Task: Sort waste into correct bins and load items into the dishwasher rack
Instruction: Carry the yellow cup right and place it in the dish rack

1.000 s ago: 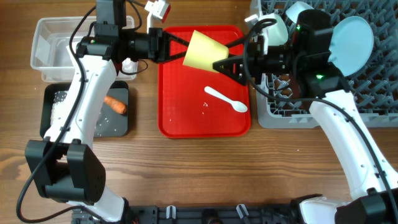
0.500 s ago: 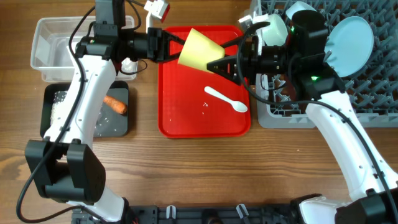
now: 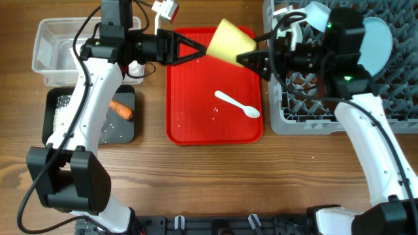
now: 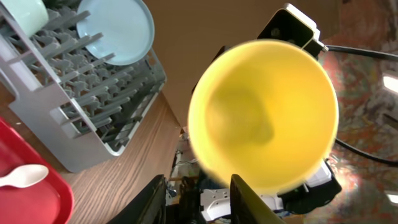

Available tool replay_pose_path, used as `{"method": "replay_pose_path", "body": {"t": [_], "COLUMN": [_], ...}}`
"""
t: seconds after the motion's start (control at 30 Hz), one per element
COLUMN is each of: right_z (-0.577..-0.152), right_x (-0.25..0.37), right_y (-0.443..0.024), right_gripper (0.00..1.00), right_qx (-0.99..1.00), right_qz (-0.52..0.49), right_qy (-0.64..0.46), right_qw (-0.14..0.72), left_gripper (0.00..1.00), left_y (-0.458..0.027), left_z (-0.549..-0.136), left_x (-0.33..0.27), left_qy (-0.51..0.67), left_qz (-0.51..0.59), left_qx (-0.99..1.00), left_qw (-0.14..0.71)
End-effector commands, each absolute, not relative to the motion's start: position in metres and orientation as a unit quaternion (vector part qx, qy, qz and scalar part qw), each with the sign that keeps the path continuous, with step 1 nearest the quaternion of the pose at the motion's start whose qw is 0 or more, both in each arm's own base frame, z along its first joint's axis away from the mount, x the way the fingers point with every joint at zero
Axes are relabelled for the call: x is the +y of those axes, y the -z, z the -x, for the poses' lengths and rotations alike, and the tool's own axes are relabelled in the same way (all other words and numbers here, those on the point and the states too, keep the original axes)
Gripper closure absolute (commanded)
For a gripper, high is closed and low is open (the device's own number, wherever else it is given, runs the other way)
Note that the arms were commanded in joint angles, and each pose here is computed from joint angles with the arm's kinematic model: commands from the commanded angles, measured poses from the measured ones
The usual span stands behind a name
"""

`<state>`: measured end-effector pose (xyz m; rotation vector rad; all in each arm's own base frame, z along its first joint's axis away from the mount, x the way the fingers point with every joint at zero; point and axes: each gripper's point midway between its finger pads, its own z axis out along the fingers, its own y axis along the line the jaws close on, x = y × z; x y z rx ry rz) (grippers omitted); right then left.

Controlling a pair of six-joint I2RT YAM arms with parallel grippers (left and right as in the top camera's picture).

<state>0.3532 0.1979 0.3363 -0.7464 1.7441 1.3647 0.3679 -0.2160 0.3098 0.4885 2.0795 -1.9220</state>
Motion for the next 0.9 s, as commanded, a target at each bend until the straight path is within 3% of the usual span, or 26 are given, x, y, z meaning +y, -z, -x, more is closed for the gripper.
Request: {"method": "replay_pose_path", "body": {"t": [0.0,0.4,0.67,0.87], "right_z": [-0.356,-0.371,-0.356,-0.333], "right_x": [0.170,0.080,0.023,-0.008], "right_y": [-0.335,-0.301,-0.272,-0.266], "right_gripper": [0.69,0.69,0.69,0.68], "right_qx": [0.695,0.797,0.905,0.938], "right_qz": [0.267,0.086,-0.030,-0.097], "right_qy": [-0.545,-0.459,-0.250,-0.157], "right_qw": [0.386,0.382,0.342,0.293], "left_gripper": [0.67,0.67,0.67,0.66], "left_y": [-0.309,-0.255,-0.200,-0.191], "left_z": [-0.373,-0.400,-0.410,-0.410], "left_x": [-0.216,-0.199,-0.157,-0.148], "left_qy": [0.646,0.526,0.365,0.335], "left_qz": [-0.166,-0.063,0.026,0.039], "left_qx": [0.730,0.832,0.916,0.927], "left_qw": [0.150,0.163,0.164,0.162]}}
